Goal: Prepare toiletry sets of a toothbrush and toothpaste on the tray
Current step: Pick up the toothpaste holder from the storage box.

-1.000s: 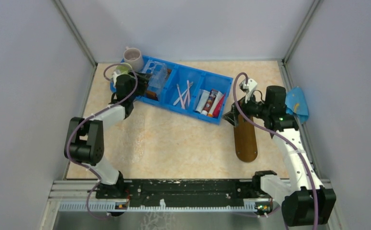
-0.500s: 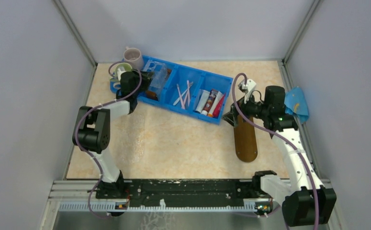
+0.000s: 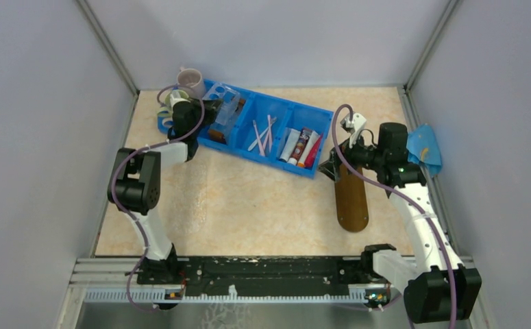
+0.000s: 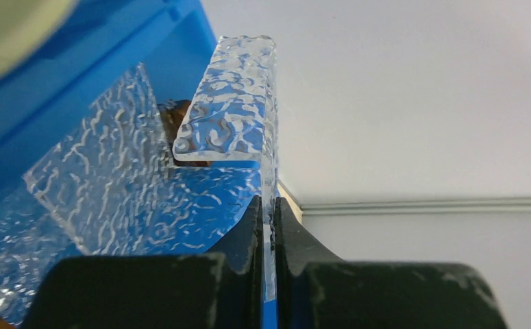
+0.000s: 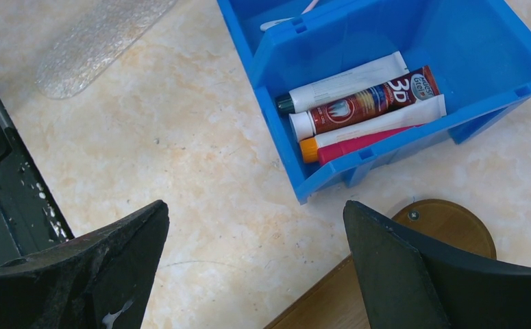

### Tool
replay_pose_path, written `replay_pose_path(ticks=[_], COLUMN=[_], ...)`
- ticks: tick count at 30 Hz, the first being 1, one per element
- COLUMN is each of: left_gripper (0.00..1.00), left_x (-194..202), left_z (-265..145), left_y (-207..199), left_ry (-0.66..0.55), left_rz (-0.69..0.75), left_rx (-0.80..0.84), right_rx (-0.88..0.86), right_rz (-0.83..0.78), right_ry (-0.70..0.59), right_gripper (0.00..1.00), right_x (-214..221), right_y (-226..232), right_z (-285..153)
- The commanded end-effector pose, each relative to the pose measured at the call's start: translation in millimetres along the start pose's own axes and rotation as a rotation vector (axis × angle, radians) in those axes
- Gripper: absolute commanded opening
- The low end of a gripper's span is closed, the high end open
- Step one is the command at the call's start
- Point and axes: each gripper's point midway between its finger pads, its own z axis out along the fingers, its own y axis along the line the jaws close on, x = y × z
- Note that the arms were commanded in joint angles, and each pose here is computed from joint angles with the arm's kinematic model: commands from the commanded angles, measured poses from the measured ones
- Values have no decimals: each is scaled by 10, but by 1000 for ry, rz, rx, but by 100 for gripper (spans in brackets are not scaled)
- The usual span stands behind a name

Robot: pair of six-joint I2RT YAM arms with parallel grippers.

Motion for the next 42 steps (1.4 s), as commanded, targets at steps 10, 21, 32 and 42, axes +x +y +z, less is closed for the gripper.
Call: replay_pose_path(ticks=[10,21,32,42], left_gripper=[0,0,0,0], left_x=[-161,499,1472,1956], left_z=[-414,-1688,-2925,-3367], left_y=[-1094,-1829,-1588,-1241], left_ry=[-7,221,523,680], left_rz=[134,376,638,678], left_rx=[379,756,1004,1105], right_rx=[-19,-364,-646,-659], right_rz=[-56,-44,-40,-8], right_ry=[-39,-94,-161,-161], right_gripper=[99,87,84,84], right_x=[-113,-67,-159,-159], right_y=[46,641,1093,1079], right_z=[2,31,-167,-124])
